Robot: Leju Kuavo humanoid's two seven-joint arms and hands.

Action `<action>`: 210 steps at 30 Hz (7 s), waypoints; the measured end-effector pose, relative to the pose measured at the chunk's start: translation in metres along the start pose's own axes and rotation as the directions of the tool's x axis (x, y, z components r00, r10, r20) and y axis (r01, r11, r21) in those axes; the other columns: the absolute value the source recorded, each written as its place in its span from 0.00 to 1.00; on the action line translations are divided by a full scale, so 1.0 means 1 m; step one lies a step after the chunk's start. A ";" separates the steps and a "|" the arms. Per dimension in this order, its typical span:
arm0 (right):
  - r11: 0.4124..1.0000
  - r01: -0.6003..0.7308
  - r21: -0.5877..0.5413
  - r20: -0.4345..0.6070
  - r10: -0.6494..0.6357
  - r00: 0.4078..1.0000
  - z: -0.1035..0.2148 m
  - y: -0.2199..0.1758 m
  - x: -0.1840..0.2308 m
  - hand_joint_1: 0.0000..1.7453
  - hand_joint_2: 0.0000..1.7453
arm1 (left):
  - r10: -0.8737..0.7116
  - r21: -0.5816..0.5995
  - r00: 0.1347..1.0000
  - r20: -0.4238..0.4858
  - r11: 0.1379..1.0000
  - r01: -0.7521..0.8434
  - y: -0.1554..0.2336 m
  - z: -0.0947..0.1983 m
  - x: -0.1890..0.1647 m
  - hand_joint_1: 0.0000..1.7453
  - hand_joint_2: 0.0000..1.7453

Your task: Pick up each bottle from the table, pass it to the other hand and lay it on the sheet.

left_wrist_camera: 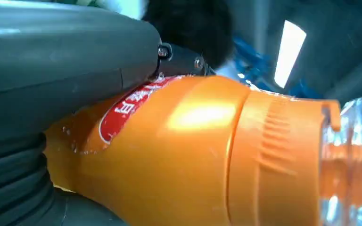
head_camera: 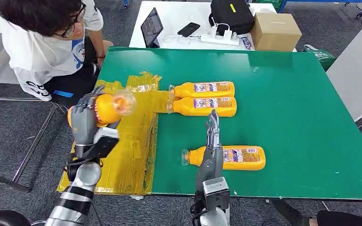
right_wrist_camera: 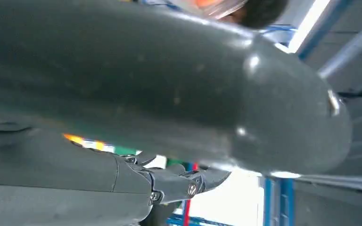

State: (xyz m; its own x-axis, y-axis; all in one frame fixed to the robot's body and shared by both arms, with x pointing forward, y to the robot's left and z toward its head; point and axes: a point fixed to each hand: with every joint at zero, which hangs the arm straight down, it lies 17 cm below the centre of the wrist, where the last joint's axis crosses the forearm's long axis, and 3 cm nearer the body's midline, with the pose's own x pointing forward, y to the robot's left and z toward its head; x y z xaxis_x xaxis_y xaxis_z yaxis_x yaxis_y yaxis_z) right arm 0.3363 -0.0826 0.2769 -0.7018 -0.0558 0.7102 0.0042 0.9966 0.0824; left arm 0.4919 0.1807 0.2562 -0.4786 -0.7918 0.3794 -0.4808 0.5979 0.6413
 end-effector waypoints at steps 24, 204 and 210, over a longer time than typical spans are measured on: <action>0.997 0.082 -0.004 0.086 -0.082 0.993 -0.018 -0.007 0.036 0.00 0.00 | -0.203 -0.616 0.968 0.149 0.747 0.252 -0.117 0.060 -0.092 1.00 1.00; 0.795 -0.606 -0.014 -0.132 0.599 0.790 0.013 -0.155 -0.084 0.99 1.00 | 0.847 0.398 0.435 -0.306 0.529 -0.750 -0.025 0.108 -0.039 0.00 1.00; 0.794 -0.608 -0.019 -0.137 0.600 0.788 0.014 -0.156 -0.083 0.99 1.00 | 0.848 0.398 0.433 -0.306 0.527 -0.751 -0.025 0.108 -0.039 0.00 1.00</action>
State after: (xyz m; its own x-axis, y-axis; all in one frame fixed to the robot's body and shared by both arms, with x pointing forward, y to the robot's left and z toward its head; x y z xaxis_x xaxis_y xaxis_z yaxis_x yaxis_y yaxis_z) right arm 0.3844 -0.2331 0.1953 -0.4534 0.5458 0.7046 0.4435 0.8239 -0.3528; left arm 0.4433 0.2100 0.1533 -0.3902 0.1259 0.9121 -0.1868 0.9592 -0.2123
